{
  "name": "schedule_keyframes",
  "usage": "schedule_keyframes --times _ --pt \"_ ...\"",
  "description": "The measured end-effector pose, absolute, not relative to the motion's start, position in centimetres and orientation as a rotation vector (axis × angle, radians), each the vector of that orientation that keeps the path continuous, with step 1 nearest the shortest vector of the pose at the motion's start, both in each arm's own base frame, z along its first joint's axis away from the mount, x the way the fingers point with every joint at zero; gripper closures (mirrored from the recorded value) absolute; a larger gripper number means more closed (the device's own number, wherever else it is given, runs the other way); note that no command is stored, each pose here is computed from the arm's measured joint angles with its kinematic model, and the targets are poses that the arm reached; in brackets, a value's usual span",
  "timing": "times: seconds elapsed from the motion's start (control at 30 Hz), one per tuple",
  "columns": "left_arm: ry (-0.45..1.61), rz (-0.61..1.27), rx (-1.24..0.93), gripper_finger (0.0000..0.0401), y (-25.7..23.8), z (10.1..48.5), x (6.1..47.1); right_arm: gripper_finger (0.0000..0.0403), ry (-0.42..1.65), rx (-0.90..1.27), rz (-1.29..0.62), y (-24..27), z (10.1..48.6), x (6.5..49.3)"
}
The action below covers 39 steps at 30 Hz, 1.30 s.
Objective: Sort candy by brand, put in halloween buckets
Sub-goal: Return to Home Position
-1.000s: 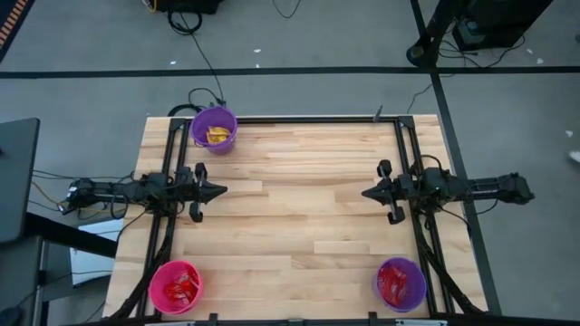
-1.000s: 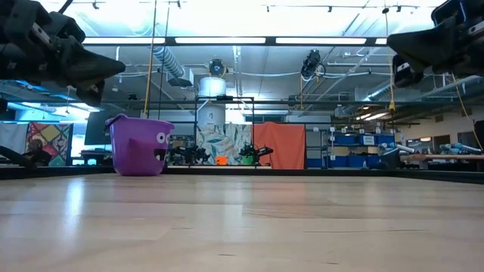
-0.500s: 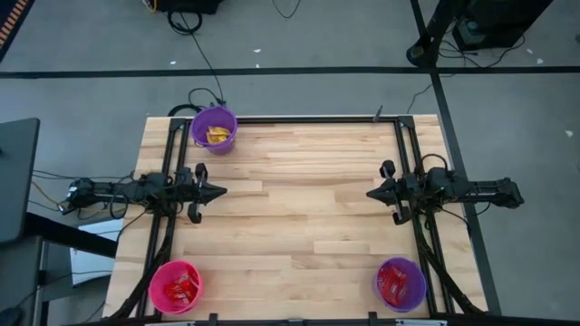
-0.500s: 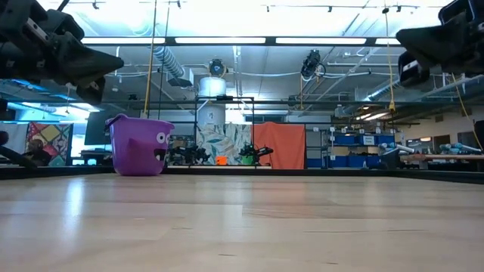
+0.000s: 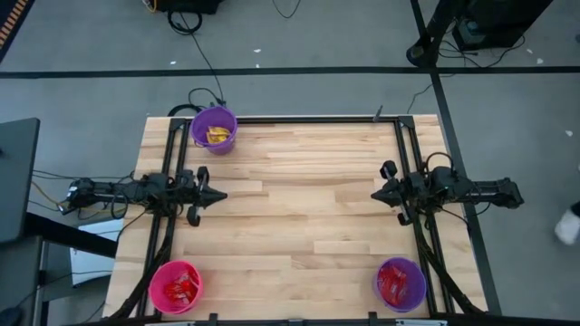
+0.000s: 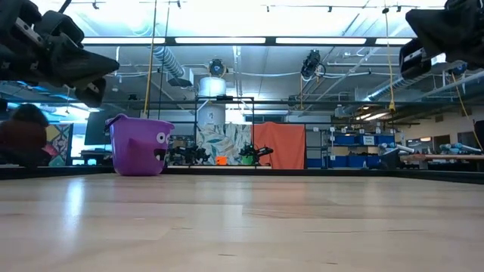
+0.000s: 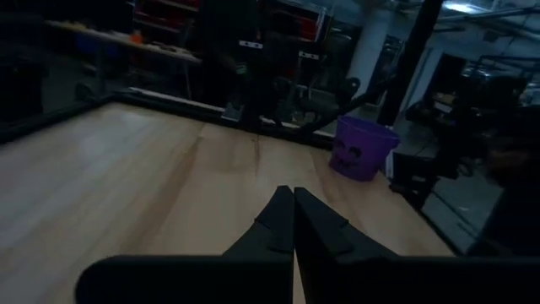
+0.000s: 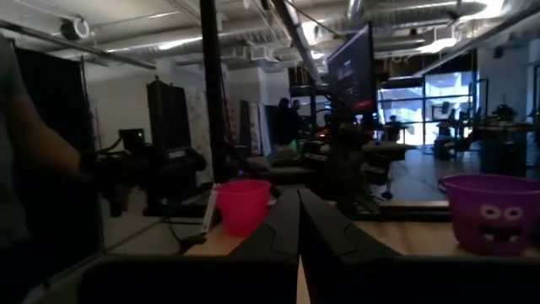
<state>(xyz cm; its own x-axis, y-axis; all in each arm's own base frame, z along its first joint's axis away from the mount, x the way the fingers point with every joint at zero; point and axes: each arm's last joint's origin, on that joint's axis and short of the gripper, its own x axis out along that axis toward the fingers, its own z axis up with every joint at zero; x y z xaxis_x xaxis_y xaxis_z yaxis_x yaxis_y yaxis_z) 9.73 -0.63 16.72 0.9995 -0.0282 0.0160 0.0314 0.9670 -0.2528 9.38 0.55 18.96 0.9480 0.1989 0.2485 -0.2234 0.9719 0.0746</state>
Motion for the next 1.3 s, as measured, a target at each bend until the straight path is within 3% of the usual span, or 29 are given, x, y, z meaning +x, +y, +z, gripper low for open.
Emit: schedule_keyframes --times 0.27,1.3 --pt "-0.020 0.010 -0.235 0.0396 -0.52 16.73 9.73 0.0390 -0.216 0.025 0.140 0.37 18.62 9.49" --pt "-0.110 -0.016 -0.301 0.0395 -0.55 17.63 9.68 0.0383 -0.150 0.077 0.100 0.24 18.01 9.65"
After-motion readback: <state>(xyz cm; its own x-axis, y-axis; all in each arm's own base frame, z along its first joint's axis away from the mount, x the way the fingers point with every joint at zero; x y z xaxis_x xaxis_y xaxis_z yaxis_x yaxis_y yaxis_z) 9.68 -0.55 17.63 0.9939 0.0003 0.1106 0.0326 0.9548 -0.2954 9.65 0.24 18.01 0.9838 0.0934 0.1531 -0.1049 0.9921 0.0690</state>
